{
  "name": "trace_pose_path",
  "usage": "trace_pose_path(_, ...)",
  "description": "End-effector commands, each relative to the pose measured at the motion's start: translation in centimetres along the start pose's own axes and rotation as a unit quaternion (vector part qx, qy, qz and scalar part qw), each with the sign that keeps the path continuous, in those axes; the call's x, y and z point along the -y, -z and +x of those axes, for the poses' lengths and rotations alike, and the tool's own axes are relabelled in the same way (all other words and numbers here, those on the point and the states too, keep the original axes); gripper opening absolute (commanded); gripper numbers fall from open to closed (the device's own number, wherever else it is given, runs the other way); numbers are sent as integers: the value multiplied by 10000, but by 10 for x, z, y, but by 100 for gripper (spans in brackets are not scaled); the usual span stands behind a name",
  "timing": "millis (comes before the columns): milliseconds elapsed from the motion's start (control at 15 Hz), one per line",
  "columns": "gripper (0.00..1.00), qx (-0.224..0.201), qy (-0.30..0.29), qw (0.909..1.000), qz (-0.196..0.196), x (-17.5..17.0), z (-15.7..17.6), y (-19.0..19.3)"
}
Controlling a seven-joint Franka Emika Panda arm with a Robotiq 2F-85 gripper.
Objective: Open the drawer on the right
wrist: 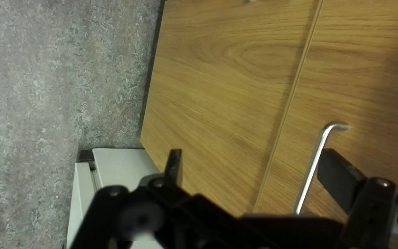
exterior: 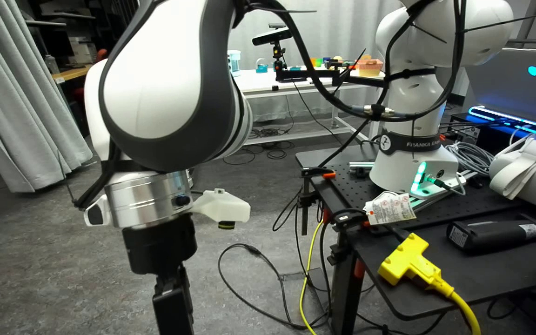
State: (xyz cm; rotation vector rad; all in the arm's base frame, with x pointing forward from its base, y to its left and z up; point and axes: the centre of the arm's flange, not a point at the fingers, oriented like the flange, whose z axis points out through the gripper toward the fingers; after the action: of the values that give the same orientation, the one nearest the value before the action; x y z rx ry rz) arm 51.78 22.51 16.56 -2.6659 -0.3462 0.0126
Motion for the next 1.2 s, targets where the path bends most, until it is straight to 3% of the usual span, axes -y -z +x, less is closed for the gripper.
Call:
trace_pose_path(0,100,-76,119,9998,146,2,19,-18)
trace_pose_path(1133,100,5,485,9966,661,16,65,-89)
